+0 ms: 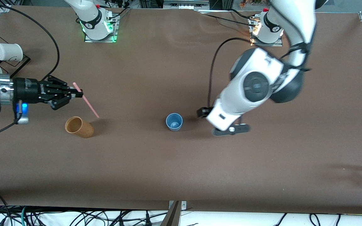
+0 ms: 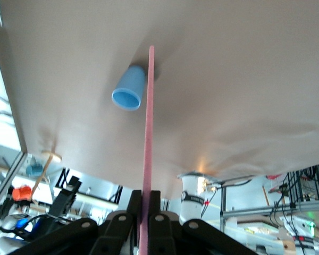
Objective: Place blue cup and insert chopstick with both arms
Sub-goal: 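Move the chopstick over the blue cup while the left gripper withdraws, then lower the chopstick into the blue cup and open the right gripper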
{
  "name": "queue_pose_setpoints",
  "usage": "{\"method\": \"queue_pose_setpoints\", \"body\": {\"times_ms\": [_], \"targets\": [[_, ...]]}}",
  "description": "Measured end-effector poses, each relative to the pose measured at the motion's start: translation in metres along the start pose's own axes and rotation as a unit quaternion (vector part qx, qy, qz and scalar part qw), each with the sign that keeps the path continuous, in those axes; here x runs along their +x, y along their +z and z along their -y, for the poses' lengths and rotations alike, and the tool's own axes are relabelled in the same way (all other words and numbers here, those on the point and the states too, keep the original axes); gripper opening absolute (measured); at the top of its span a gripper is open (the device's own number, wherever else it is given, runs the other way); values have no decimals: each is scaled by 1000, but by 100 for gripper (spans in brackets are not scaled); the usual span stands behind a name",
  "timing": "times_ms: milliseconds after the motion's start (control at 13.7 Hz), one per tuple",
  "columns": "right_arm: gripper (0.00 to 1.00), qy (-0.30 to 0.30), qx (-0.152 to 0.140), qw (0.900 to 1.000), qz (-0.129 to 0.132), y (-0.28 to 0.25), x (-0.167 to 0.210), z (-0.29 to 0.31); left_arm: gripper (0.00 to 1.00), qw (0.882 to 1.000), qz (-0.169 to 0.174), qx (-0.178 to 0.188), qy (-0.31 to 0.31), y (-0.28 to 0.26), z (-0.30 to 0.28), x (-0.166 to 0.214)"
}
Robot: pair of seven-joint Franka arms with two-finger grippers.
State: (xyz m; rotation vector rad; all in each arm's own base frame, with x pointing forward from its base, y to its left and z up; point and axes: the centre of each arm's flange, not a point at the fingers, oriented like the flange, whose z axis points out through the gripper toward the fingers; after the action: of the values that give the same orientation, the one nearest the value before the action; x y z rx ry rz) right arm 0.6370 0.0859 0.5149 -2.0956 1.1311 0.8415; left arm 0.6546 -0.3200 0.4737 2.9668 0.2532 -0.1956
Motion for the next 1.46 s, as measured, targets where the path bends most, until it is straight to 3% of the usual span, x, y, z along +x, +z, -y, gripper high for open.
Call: {"method": "queue_pose_setpoints", "body": {"times_ms": [146, 439, 659, 878, 1171, 1463], "targets": [[8, -8, 9, 1000, 8, 35, -18, 23, 100, 1000, 1, 2, 7, -43, 47, 9], [8, 34, 38, 998, -25, 122, -66, 70, 100, 999, 11, 5, 48, -90, 124, 21], [8, 37, 35, 998, -32, 181, -87, 84, 100, 998, 14, 10, 64, -94, 145, 26], [8, 46, 12, 998, -32, 231, -77, 86, 100, 998, 16, 11, 68, -94, 156, 28], [8, 56, -21, 998, -23, 284, -64, 82, 100, 995, -1, 16, 96, -133, 246, 29], [8, 62, -11, 998, -32, 296, -53, 84, 100, 994, -17, 62, 93, -169, 299, 3]]}}
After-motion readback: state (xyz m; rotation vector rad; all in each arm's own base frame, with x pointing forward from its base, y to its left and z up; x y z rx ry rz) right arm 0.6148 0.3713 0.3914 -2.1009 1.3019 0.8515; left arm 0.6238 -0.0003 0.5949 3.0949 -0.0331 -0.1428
